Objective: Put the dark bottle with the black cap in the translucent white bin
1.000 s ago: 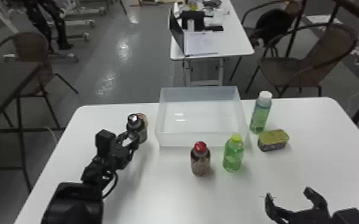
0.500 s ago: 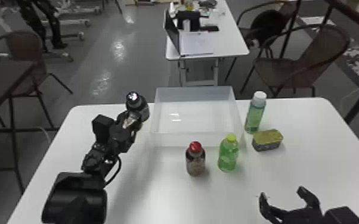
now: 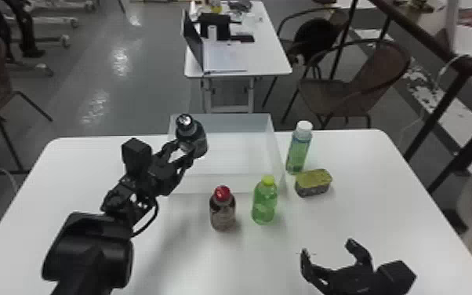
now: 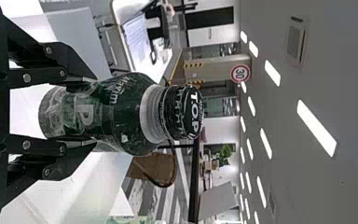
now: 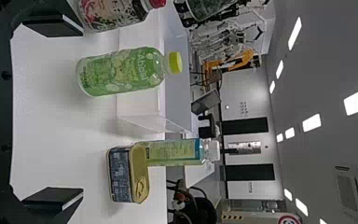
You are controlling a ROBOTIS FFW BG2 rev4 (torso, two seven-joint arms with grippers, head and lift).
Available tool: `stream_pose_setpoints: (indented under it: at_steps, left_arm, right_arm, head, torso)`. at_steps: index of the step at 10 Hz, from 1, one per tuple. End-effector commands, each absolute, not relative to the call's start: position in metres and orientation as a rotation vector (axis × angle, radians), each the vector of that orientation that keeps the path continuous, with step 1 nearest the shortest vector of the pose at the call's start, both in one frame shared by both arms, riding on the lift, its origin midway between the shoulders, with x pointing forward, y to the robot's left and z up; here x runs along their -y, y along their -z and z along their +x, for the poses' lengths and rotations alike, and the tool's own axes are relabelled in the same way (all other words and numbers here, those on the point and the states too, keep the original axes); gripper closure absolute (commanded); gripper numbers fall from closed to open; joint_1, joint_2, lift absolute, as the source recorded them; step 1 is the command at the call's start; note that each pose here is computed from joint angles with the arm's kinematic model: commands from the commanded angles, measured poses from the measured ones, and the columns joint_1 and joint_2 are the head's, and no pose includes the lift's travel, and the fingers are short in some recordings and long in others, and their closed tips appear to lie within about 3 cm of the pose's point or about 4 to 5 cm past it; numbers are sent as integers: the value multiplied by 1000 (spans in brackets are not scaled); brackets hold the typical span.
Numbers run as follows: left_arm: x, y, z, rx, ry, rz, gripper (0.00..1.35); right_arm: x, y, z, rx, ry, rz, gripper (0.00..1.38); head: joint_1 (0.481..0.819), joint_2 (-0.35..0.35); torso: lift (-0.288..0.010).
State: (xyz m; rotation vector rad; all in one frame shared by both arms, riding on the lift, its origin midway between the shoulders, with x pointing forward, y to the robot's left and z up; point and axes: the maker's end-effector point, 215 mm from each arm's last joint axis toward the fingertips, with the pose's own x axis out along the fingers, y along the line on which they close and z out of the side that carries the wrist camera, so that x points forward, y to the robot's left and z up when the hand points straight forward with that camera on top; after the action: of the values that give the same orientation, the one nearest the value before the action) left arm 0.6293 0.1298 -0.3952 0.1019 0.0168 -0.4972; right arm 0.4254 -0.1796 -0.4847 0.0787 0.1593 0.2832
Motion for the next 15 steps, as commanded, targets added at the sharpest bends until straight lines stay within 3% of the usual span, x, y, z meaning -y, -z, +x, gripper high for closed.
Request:
stream_pose_setpoints:
  at_steps: [1,4,5,7,11,15]
  left_arm:
    - [-112,415,634,-77,559,114,820]
    - [-114,442,639,-152,579,160,777]
    - [-120,440,639,-140,558,169,616]
    - [-122,435,641,-120,550,175,481]
    - [-129,415,638,-53,524,131,461]
    - [-196,380,606,56,319,71,464]
  right_arm:
    - [179,485,425,-160,-283,80,88]
    - [177,486,428,-160,-287,82,88]
    - [177,486,427,-162,-287,82,88]
    - [177,486,427,-160,-287,83,88]
    - [178,485,425,-160,-285,82,88]
    - [179,481,426,-153,-283,79,88]
  head:
    - [695,-44]
    - [695,-75]
    - [695,-69]
    - [695,-59]
    - [695,-57]
    - [695,-18]
  torso:
    - [-31]
    - [-31]
    - [-31]
    - [-31]
    - [-31]
    - [-31]
